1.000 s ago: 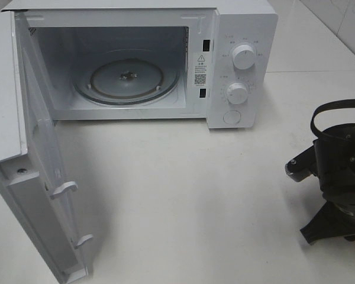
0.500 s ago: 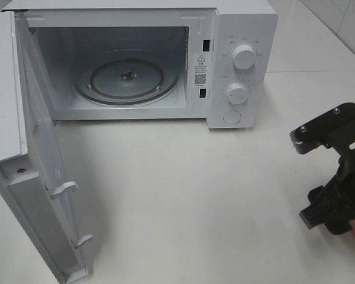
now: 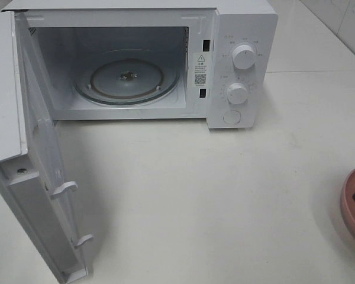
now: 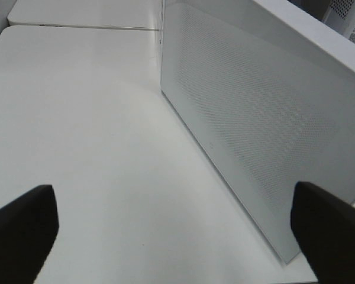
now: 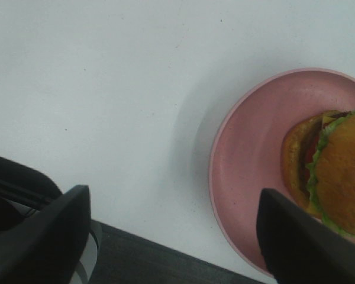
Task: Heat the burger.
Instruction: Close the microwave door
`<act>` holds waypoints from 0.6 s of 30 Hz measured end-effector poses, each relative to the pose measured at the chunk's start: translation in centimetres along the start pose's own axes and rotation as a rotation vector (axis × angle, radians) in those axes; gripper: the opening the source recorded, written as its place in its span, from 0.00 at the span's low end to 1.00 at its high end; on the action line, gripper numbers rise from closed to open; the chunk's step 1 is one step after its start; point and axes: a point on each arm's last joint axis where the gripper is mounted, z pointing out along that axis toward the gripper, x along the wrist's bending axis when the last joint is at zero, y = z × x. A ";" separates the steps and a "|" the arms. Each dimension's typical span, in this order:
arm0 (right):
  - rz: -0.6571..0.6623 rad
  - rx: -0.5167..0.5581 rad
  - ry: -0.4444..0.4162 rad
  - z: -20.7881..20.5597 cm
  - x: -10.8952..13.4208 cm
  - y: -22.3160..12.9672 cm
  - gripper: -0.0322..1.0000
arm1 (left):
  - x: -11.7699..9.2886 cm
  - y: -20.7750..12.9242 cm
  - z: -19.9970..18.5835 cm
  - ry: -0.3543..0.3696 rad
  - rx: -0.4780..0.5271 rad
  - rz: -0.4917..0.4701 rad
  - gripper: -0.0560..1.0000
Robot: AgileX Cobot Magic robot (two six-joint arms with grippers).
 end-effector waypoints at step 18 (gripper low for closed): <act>0.072 -0.208 0.023 -5.4 -2.3 -5.5 0.76 | 0.0 0.0 0.0 0.000 0.000 0.000 0.99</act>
